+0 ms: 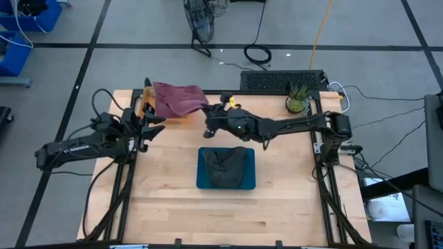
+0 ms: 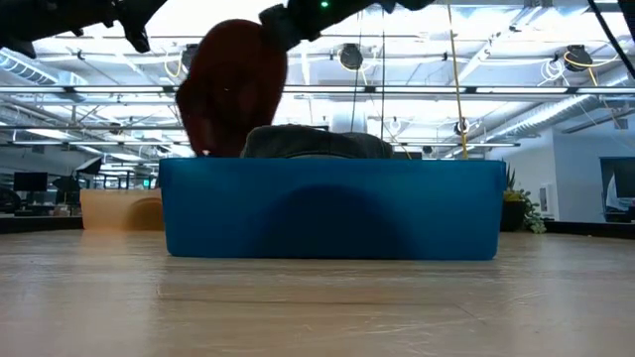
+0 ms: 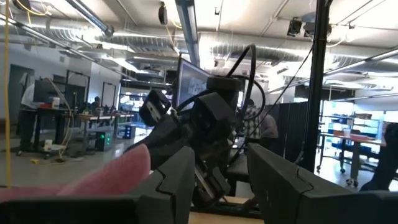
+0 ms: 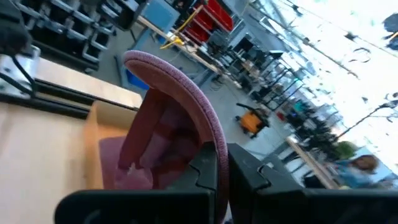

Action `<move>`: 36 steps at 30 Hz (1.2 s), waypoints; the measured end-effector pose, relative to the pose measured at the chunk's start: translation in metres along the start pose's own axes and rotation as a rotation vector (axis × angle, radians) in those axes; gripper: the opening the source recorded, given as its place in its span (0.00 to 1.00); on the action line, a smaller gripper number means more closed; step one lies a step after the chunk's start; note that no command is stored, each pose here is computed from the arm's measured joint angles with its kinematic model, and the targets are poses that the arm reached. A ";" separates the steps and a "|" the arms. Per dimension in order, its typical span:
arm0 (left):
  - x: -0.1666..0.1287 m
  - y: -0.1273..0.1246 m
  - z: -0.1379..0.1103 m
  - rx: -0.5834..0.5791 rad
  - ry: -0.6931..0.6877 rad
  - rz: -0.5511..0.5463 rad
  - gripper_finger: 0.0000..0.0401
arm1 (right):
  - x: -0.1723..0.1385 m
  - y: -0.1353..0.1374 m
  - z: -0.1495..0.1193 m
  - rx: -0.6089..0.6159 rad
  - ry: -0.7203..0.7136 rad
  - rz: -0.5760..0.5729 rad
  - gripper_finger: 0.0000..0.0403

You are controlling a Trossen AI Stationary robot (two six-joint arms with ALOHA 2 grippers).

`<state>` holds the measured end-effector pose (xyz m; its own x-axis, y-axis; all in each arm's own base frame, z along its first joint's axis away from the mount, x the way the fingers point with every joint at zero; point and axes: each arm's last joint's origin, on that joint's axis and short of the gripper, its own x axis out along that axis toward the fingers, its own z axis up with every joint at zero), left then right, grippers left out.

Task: Pick & Place hat
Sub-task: Put the red cap into the orange bin

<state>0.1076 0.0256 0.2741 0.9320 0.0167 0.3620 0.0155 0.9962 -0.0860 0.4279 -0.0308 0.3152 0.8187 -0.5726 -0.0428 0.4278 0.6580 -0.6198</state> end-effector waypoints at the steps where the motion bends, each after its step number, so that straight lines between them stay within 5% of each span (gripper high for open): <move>1: -0.001 0.000 0.000 0.003 0.002 0.001 0.37 | 0.003 0.000 0.001 0.011 -0.004 0.010 0.01; 15: -0.010 -0.001 -0.001 -0.017 0.034 0.047 0.37 | 0.067 0.011 -0.013 -0.031 0.054 0.015 0.01; 25: -0.010 0.000 -0.006 -0.014 0.088 0.083 0.37 | 0.080 -0.017 -0.018 0.077 -0.056 -0.024 0.01; 36: -0.011 0.003 -0.007 0.033 0.087 0.161 0.37 | 0.087 0.002 -0.031 0.101 -0.026 0.074 0.02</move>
<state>0.1002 0.0276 0.2636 0.9494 0.1699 0.2642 -0.1468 0.9836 -0.1050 0.4879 -0.0947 0.2859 0.8586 -0.5087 -0.0639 0.4014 0.7445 -0.5335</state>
